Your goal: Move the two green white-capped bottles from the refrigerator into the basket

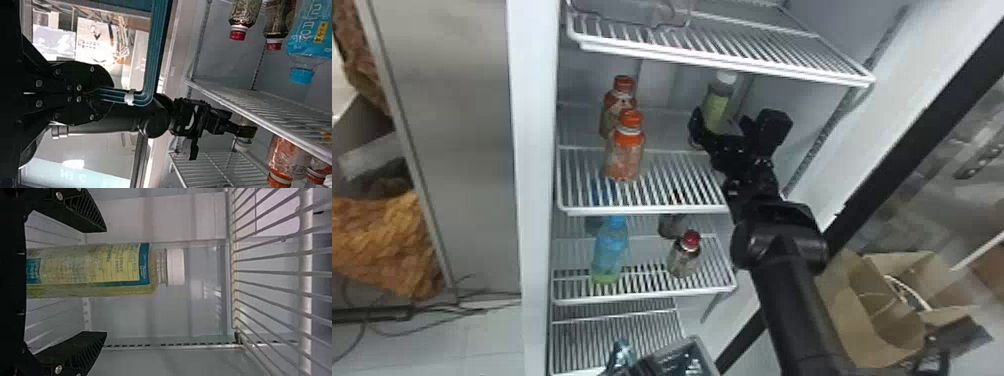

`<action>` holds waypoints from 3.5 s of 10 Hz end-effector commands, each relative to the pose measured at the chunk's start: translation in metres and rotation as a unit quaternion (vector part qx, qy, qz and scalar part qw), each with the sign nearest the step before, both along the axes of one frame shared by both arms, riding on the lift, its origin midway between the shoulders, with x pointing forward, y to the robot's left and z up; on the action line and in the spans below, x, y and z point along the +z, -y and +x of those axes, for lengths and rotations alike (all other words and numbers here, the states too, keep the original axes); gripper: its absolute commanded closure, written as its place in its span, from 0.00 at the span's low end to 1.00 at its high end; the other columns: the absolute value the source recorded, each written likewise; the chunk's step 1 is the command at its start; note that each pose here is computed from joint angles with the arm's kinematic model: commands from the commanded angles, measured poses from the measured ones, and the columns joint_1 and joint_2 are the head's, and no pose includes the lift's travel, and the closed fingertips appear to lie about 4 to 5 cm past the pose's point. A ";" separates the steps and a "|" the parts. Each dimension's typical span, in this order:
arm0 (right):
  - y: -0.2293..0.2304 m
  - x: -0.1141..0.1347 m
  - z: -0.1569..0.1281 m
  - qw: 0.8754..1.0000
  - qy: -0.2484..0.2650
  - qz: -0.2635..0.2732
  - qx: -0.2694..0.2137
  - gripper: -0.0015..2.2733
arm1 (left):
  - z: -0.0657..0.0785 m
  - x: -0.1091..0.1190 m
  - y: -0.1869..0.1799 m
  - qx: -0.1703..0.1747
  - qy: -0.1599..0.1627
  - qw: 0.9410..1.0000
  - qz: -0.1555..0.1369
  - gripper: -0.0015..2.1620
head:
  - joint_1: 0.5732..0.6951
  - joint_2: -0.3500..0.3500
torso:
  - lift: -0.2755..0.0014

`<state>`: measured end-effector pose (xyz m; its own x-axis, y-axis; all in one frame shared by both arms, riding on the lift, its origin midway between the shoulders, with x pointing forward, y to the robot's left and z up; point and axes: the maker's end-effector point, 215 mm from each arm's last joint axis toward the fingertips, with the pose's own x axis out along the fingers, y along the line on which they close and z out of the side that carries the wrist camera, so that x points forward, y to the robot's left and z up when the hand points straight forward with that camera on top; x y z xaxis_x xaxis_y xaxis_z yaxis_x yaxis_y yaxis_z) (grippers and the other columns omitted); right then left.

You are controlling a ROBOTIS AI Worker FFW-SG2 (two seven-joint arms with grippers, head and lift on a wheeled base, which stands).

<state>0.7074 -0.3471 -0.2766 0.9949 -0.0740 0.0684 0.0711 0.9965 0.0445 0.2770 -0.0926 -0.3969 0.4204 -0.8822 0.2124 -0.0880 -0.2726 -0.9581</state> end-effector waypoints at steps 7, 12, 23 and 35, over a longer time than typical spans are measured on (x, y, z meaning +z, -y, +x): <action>0.009 -0.014 0.017 1.000 -0.021 -0.002 -0.014 0.39 | 0.000 -0.004 0.003 -0.005 -0.005 1.000 0.001 0.56 | 1.00 0.00 | 0.98; 0.009 0.003 0.015 1.000 -0.002 -0.010 -0.013 0.39 | -0.001 -0.006 0.004 -0.006 -0.005 1.000 0.003 0.56 | 1.00 0.00 | 0.98; -0.020 -0.003 -0.063 0.999 -0.006 -0.018 0.031 0.39 | 0.000 -0.009 -0.002 0.005 -0.011 1.000 0.003 0.56 | 1.00 0.00 | 0.98; -0.063 0.018 -0.180 0.995 -0.018 -0.007 0.097 0.39 | 0.000 -0.013 -0.007 0.012 -0.013 1.000 0.003 0.56 | 1.00 0.00 | 0.98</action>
